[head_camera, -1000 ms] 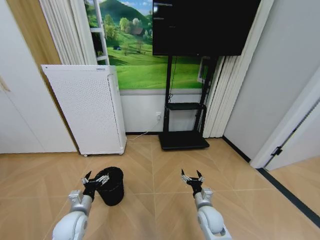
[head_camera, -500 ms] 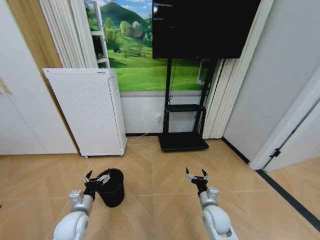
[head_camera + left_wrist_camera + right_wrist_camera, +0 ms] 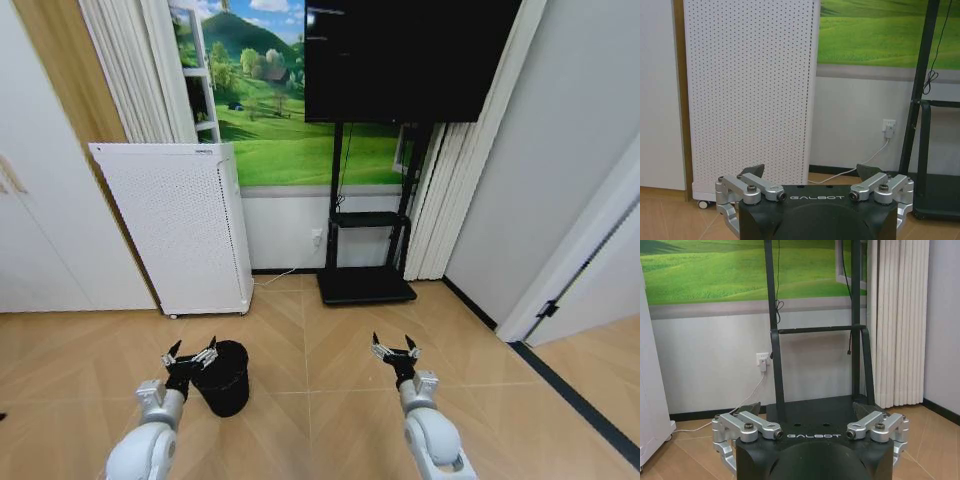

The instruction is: Pick up the trash bin and place the garbage on the floor into it.

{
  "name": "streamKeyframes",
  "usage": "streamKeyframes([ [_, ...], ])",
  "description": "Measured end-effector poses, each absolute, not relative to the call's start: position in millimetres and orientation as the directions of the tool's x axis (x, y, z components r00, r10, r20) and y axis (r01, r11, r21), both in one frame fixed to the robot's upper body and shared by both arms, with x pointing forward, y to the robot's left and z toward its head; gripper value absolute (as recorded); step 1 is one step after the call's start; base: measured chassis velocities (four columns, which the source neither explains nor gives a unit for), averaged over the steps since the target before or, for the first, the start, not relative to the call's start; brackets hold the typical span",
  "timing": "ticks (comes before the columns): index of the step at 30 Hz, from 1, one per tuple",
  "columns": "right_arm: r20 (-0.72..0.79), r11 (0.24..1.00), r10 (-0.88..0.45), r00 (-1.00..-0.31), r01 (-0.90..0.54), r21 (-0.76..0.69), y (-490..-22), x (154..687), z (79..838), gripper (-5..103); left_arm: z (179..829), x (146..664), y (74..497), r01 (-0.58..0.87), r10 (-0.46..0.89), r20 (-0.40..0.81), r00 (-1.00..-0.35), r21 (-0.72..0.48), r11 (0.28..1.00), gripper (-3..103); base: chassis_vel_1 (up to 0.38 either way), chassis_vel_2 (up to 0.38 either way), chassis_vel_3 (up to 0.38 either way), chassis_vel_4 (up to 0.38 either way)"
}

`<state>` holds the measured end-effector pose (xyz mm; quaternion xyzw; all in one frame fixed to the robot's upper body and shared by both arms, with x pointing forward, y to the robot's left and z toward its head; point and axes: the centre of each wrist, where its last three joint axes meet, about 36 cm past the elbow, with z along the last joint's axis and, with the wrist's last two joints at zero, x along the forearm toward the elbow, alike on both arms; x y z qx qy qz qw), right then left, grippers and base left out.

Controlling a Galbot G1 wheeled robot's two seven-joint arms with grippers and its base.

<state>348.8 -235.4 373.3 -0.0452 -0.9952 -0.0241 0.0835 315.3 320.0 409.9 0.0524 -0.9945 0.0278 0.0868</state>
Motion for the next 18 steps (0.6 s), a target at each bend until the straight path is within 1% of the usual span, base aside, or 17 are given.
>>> streamKeyframes([
  [9,0.178,0.995,0.086,-0.980,0.095,0.043,-228,348,370,100,411,314,330,-0.114,-0.107,0.174,-0.979,-0.028,0.993,100,0.000,0.000,0.000,0.000],
  [18,0.182,0.995,0.087,-0.979,0.096,0.040,-227,346,369,100,411,313,330,-0.114,-0.107,0.177,-0.978,-0.029,0.993,100,0.000,0.000,0.000,0.000],
])
